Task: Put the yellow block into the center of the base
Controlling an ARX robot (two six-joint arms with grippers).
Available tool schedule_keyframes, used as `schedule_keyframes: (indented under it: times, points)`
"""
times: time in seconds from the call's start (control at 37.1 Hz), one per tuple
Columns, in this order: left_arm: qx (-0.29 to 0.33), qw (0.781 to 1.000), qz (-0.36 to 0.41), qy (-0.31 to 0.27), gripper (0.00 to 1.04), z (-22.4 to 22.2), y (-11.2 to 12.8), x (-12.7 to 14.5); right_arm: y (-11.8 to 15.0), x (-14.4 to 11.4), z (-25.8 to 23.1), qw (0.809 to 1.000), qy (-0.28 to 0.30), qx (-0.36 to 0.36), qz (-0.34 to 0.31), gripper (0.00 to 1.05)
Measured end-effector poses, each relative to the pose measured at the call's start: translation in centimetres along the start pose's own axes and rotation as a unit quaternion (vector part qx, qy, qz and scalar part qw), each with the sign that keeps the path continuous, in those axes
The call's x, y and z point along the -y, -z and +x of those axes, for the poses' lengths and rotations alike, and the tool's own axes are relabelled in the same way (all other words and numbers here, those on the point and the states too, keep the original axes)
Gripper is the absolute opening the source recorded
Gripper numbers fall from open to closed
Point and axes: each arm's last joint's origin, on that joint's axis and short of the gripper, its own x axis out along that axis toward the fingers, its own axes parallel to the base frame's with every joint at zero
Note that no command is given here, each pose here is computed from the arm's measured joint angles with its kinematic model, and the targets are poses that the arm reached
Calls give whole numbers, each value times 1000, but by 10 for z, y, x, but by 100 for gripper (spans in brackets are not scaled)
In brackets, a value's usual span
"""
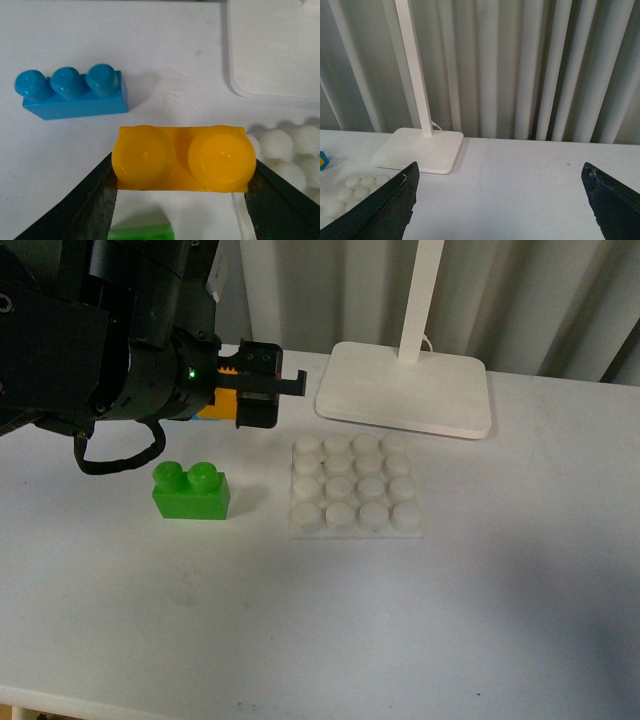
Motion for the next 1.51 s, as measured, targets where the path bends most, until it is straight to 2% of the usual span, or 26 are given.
schedule_keyframes:
  times: [0.32,0.59,1.02,1.51]
  points:
    - [-6,999,17,45,65,-30,14,51,0,0,0,1000,0,0,0,95]
    - [-20,997,27,71,65,-38,25,83,0,0,0,1000,0,0,0,95]
    - [-49,997,22,49,65,-15,34,103,0,0,0,1000,0,0,0,95]
    - [-57,997,16,49,65,-9,38,110,0,0,0,1000,0,0,0,95]
